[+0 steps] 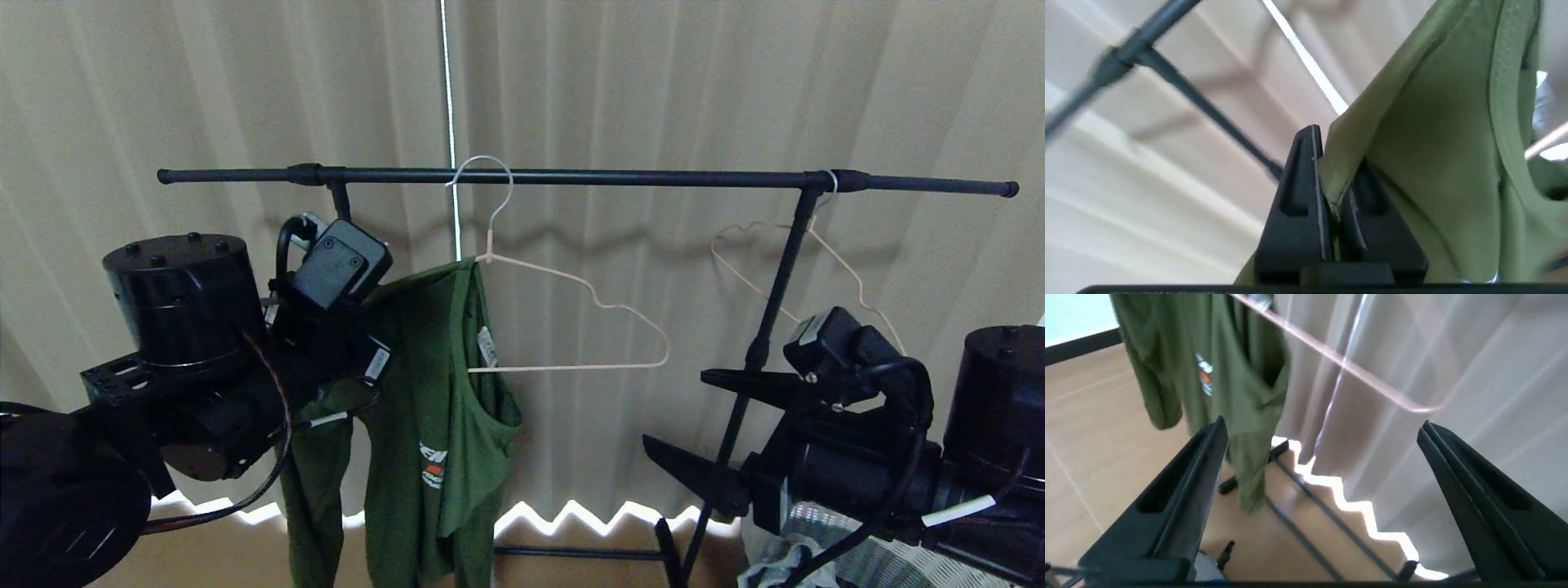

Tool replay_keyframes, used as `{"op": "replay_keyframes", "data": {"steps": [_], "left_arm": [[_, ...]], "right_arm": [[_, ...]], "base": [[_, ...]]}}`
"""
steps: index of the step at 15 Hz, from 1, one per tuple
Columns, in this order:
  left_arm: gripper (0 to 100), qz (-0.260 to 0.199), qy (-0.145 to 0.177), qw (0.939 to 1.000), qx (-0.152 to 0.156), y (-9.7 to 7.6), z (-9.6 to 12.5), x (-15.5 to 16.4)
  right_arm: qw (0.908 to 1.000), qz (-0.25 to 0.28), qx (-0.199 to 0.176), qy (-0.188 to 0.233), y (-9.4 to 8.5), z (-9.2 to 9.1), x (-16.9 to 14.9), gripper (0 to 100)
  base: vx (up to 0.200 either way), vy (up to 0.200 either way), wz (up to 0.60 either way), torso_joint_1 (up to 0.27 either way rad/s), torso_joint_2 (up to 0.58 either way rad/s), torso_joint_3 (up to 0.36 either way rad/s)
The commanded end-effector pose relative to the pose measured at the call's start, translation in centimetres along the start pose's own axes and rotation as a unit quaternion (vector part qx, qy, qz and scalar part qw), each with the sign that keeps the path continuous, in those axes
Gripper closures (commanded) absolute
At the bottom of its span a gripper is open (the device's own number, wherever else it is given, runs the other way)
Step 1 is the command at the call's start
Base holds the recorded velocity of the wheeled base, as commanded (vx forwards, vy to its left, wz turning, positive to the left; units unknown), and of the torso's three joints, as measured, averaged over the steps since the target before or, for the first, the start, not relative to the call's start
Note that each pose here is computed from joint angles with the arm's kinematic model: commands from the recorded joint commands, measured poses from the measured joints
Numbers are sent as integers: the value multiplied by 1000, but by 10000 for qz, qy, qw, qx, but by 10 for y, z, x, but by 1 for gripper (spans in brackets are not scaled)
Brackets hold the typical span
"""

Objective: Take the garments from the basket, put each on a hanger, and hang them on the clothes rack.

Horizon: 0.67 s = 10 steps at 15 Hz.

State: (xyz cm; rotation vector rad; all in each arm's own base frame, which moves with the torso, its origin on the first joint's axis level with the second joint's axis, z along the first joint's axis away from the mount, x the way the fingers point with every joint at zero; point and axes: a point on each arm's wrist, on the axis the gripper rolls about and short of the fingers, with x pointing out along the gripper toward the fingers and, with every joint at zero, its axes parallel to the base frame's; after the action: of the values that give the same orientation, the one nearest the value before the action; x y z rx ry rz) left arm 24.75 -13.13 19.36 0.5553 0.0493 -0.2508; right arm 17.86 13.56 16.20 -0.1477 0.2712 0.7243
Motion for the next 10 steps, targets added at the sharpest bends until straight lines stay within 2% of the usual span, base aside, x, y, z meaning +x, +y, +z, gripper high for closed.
{"op": "replay_keyframes", "data": {"steps": [1,3,5,10], "left_arm": [[100,-29,-232,9994,-247,-3,10,-2],[100,-1,-474,9979,-433,-4,17,-3],[100,52,-760,9958,-516,-5,25,-5],[100,-70,-1094,9922,-600,-9,39,-15]], "right_arm": [[9997,147,1,173,6,-7,6,0],[9994,151,114,297,7,-12,12,0],[9995,182,109,212,8,-13,24,0],[9993,-5,73,-370,6,-14,67,0]], "base": [[0,0,0,0,0,0],[0,0,0,0,0,0],[0,0,0,0,0,0],[0,0,0,0,0,0]]}}
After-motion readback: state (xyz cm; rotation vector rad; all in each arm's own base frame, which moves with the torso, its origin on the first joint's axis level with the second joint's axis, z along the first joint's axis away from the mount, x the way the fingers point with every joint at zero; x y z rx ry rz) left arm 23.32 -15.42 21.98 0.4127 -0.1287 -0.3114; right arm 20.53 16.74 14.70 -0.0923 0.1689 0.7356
